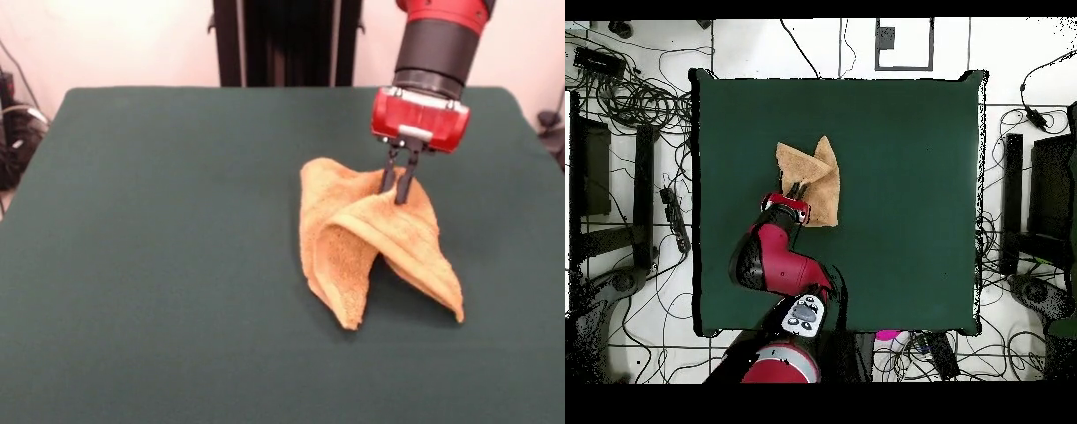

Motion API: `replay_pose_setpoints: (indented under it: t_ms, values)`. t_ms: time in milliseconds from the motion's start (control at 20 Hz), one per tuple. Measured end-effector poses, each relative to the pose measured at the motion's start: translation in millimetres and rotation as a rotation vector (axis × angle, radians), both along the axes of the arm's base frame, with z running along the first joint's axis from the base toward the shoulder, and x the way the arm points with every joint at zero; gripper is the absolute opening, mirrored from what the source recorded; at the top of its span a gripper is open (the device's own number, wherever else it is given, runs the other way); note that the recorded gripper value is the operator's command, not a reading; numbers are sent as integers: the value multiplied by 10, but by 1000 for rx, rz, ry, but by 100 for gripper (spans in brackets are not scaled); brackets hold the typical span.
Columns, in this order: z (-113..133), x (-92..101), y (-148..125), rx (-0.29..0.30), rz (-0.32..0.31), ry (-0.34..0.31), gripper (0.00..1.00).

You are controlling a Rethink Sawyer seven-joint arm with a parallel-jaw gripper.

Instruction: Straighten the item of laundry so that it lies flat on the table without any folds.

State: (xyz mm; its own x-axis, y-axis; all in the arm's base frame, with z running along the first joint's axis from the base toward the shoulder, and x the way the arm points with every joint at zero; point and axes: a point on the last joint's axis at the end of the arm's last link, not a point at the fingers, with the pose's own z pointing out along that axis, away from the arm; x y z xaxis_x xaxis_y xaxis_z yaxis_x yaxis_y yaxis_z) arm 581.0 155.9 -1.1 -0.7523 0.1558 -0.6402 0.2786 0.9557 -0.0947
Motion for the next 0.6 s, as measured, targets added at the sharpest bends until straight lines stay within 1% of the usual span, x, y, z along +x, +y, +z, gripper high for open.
replay_pose_setpoints:
  t_ms: [50, 150, 250, 300, 350, 450, 600]
  values:
    - [-2, 7, -16, 11, -5, 14, 0]
    - [-2, 26, -109, 48, -29, 68, 0]
    - [-3, 33, -185, 71, -45, 106, 0]
    - [5, 45, -307, 100, -69, 153, 0]
    - [13, 53, -381, 116, -78, 175, 0]
    - [42, 91, -475, 139, -80, 187, 0]
    - [58, 145, -499, 168, -64, 182, 0]
